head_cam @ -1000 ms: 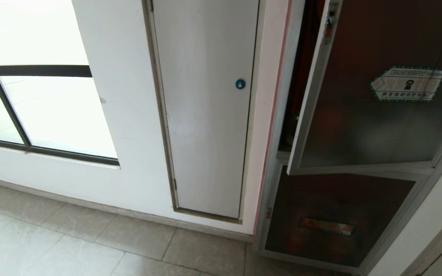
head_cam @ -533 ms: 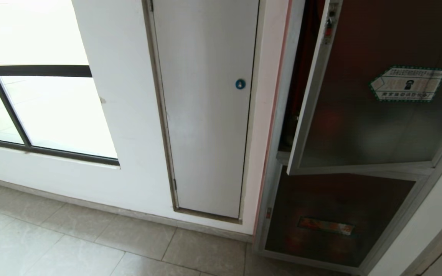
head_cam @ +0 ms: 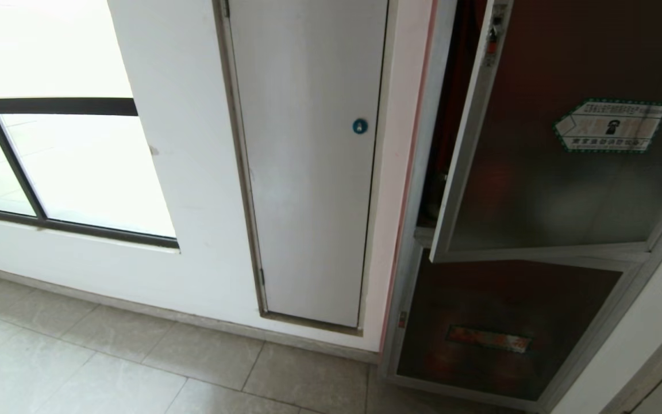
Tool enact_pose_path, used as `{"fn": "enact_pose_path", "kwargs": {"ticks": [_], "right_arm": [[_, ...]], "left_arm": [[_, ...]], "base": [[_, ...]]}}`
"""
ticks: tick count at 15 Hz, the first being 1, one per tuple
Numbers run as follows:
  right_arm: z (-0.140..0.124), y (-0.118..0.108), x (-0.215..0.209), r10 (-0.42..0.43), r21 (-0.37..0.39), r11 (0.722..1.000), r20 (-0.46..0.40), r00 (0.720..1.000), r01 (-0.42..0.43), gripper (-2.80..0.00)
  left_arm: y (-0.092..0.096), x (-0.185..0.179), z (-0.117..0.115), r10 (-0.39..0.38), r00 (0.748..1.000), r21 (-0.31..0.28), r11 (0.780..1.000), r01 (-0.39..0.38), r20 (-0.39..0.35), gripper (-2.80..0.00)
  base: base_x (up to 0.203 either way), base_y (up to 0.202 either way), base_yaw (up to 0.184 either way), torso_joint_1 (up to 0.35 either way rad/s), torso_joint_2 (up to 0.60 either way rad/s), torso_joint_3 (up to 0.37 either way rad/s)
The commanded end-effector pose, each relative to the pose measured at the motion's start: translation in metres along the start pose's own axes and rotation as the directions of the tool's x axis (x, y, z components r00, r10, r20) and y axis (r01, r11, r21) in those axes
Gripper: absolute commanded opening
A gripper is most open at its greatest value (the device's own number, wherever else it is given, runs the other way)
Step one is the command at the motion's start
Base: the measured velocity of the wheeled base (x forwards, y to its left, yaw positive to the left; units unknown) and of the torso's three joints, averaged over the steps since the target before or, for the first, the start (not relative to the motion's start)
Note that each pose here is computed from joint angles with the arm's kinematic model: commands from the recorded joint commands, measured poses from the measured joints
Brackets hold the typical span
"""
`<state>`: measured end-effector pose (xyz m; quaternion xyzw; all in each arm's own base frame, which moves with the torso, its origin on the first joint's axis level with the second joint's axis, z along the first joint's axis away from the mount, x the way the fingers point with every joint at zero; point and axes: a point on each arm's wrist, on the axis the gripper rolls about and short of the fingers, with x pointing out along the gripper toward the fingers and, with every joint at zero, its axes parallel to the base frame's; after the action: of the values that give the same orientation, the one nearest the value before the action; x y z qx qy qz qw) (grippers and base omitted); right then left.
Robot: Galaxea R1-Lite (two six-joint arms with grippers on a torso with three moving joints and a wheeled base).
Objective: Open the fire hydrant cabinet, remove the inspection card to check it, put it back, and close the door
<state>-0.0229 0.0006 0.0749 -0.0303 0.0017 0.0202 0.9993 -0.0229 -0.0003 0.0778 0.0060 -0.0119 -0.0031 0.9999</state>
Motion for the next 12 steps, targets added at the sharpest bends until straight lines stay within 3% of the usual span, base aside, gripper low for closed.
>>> {"fn": "enact_pose_path", "kwargs": {"ticks": [1,12], "right_arm": [[-0.0001,0.0000,-0.0001,0.001,-0.001,1.000,0.002,1.000,-0.001,-2.80],[-0.0001,0.0000,-0.0001,0.001,-0.001,1.000,0.002,1.000,-0.001,-2.80]], "left_arm": [[0.0000,0.0006,-0.0021,0.000,1.000,-0.001,1.000,0.000,-0.008,-2.80],[0.0000,0.0006,-0.0019,0.000,1.000,0.000,1.000,0.000,-0.007,-2.80]], "base": [[0.000,0.000,0.000,0.000,0.00,0.000],[0.000,0.000,0.000,0.000,0.00,0.000]]}}
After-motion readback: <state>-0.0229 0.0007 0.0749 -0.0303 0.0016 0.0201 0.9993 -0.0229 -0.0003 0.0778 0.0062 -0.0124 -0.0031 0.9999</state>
